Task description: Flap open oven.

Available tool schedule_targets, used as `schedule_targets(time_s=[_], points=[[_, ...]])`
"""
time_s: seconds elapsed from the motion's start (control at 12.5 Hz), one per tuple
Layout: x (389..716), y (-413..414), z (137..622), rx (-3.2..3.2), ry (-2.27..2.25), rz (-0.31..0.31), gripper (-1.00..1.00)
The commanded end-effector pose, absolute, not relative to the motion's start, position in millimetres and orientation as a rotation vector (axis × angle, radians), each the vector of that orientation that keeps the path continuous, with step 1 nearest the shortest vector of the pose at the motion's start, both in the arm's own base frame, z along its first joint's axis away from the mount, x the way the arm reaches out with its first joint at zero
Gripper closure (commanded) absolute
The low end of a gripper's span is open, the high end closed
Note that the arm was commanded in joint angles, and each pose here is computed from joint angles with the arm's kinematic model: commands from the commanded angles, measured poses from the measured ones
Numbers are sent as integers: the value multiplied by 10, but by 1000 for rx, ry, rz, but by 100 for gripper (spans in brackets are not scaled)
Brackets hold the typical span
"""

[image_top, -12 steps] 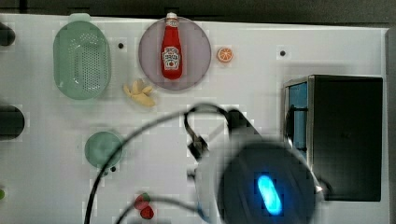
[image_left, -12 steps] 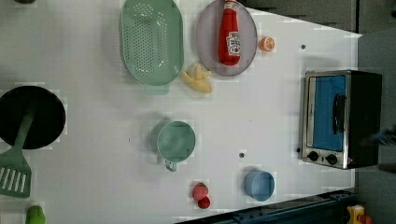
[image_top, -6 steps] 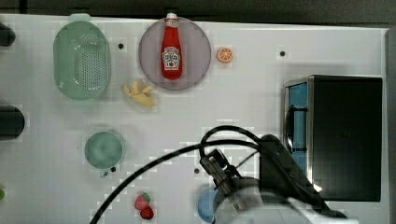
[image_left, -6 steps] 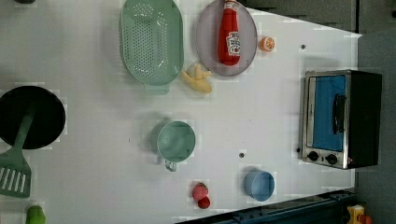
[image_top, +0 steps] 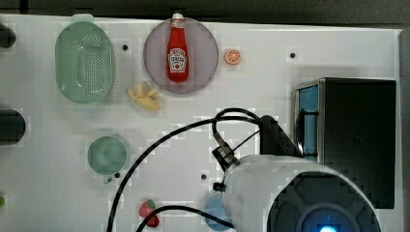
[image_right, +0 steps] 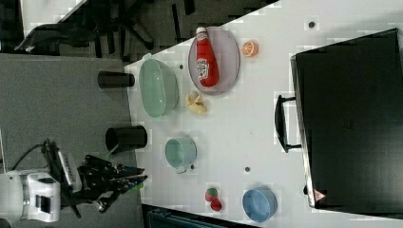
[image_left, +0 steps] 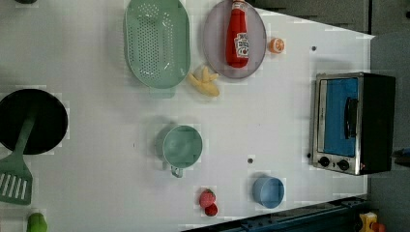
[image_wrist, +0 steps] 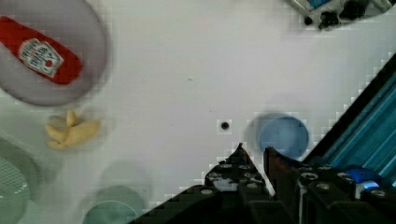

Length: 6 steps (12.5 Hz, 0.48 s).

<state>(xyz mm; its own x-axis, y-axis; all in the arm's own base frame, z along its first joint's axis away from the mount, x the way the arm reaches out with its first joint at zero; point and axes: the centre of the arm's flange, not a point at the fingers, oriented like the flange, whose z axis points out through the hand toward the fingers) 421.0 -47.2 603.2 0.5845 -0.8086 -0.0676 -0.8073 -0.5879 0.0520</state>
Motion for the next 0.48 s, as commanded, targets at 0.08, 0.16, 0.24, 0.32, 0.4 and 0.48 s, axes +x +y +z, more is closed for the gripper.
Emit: schedule_targets(time_s=[0.08,0.16,0.24,0.32,0.4,0.48], points=[[4139,-810,6068,2860,-1328,-114,65],[4132,-939,6006,2910,-1210,-118,65],[4134,-1080,5951,2950,-1095,-104,65],[4144,-1235,5897,2973,-982,-80,65],[4159,-1388,5843,2982,-872,-56,65],[4178,-1532,5780,2982,-767,-38,65]])
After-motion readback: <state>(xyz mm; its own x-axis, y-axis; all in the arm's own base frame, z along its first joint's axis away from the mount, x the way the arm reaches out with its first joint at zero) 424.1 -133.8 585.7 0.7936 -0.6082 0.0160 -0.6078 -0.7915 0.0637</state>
